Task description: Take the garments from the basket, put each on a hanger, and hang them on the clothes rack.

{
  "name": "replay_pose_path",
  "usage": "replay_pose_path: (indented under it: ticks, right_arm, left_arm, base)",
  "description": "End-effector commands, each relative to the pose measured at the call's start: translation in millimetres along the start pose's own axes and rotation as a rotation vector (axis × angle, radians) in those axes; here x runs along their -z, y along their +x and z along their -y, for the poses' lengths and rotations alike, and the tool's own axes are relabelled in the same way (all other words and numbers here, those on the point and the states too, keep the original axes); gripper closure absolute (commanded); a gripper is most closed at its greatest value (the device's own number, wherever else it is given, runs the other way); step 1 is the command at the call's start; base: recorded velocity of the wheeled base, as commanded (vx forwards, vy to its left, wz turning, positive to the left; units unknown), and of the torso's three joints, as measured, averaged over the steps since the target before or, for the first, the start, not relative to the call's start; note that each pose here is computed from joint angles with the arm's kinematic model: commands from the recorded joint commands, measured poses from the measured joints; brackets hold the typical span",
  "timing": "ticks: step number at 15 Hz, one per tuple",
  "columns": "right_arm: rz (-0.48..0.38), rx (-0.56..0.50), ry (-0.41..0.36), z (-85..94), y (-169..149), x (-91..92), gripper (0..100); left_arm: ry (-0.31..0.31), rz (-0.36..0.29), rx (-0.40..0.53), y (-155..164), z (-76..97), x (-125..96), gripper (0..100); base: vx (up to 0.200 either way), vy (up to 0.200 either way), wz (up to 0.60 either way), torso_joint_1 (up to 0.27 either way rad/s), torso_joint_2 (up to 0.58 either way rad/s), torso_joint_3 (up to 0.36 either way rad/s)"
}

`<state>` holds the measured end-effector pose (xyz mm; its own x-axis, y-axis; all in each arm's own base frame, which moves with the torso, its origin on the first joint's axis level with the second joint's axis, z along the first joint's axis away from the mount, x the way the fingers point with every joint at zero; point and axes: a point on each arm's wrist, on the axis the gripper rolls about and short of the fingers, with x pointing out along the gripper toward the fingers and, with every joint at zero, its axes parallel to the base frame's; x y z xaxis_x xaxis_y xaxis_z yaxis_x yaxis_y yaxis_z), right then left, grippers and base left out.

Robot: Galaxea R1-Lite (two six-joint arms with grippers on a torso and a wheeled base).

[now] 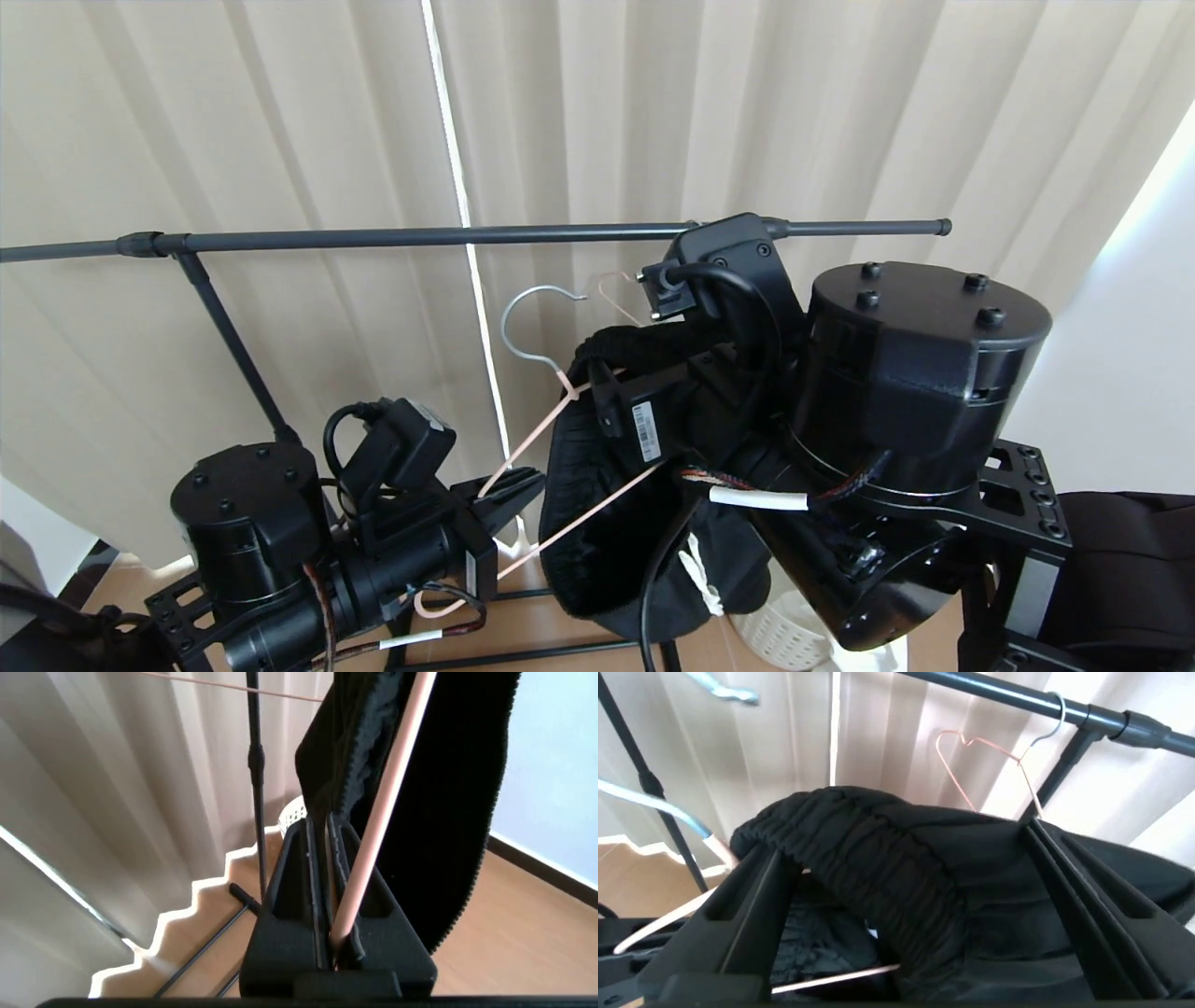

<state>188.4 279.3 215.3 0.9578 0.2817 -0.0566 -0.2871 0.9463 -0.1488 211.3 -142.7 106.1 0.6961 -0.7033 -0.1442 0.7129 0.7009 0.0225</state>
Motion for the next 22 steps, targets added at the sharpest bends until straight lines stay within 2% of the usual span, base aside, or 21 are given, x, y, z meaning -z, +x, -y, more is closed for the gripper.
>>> replay_pose_path:
  ticks: [1, 8, 14, 16, 17, 18, 19, 22]
  right_arm:
    - [0.014, 0.011, 0.013, 6.3, -2, -5.7, 0]
    - [0.005, 0.010, 0.005, 6.9, -3, -2.9, 0]
    - [0.002, -0.016, -0.002, 12.9, -13, -2.4, 0]
    - [0.024, -0.088, 0.001, 23.4, -23, -8.4, 0]
    - [0.039, -0.123, -0.011, 35.4, -31, -10.6, 0]
    - [0.053, -0.155, -0.045, 47.5, -35, -12.6, 0]
    - [0.059, -0.200, -0.110, 60.7, -38, -11.4, 0]
    - [0.040, -0.236, -0.142, 82.5, -44, -15.1, 0]
  left_arm:
    - [-0.004, -0.020, 0.000, 1, -0.3, 5, 100]
    - [-0.006, 0.026, -0.069, 7, -6.4, 2, 100]
    - [-0.030, 0.085, -0.082, 8, -11.9, 1, 100]
    - [-0.030, 0.103, -0.086, 7, -14.3, 2, 100]
    - [-0.033, 0.091, -0.099, 6, -17.6, 5, 100]
    - [-0.033, 0.082, -0.102, 5, -18.5, 7, 100]
    - [-0.038, 0.063, -0.090, 2, -18.2, 11, 100]
    - [-0.050, 0.023, -0.063, -8, -22.8, 20, 100]
  base:
    - [0.000, 0.000, 0.00, 0.000, 0.00, 0.000]
    - [0.000, 0.000, 0.00, 0.000, 0.00, 0.000]
    - [0.000, 0.000, 0.00, 0.000, 0.00, 0.000]
    - [0.000, 0.000, 0.00, 0.000, 0.00, 0.000]
    - [0.000, 0.000, 0.00, 0.000, 0.00, 0.000]
    - [0.000, 0.000, 0.00, 0.000, 0.00, 0.000]
    - [0.000, 0.000, 0.00, 0.000, 0.00, 0.000]
    - [0.000, 0.000, 0.00, 0.000, 0.00, 0.000]
